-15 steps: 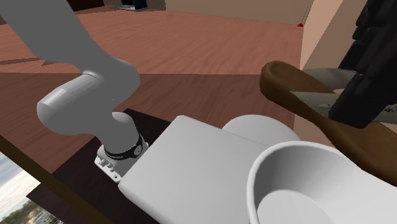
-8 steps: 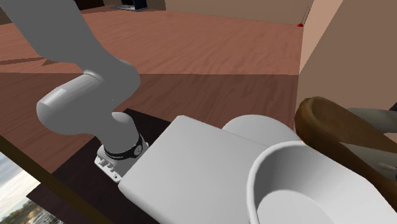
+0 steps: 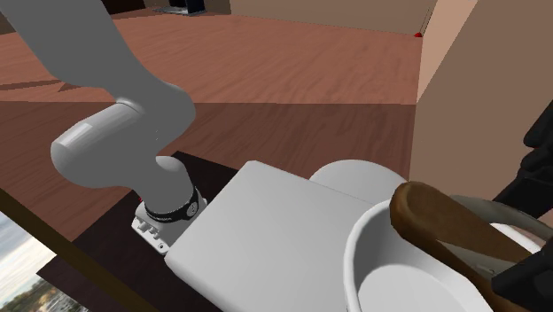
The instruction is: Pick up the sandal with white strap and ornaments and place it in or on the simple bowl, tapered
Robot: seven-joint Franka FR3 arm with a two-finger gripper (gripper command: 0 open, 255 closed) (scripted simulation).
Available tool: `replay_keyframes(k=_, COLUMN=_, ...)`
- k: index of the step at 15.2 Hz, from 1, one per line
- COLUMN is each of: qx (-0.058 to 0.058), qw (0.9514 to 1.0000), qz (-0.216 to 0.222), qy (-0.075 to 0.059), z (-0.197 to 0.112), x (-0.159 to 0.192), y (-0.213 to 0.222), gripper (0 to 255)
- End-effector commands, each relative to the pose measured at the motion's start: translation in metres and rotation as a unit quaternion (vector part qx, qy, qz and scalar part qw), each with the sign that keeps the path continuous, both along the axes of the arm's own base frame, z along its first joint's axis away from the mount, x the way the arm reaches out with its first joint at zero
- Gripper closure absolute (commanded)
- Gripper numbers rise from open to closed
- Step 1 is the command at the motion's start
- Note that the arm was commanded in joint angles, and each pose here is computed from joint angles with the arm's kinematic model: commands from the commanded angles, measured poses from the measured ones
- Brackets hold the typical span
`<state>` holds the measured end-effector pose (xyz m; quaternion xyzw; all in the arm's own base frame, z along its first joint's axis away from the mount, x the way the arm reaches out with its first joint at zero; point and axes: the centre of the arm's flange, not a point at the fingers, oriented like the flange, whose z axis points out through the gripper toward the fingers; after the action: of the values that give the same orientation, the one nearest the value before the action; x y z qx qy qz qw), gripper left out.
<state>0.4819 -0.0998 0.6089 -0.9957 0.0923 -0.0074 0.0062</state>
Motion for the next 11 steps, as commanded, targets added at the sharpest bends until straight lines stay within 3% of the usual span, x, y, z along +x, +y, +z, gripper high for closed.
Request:
replay_keyframes(k=1, qx=0.000, qw=1.0000, qz=0.000, qy=0.000, z=-0.010, x=-0.001, y=-0.001, gripper=255)
replay_keyframes(k=4, qx=0.000, qw=1.0000, qz=0.000, qy=0.000, z=-0.027, x=-0.001, y=-0.001, gripper=255)
replay_keyframes(k=11, qx=0.000, qw=1.0000, qz=0.000, qy=0.000, z=-0.027, x=-0.001, y=-0.001, gripper=255)
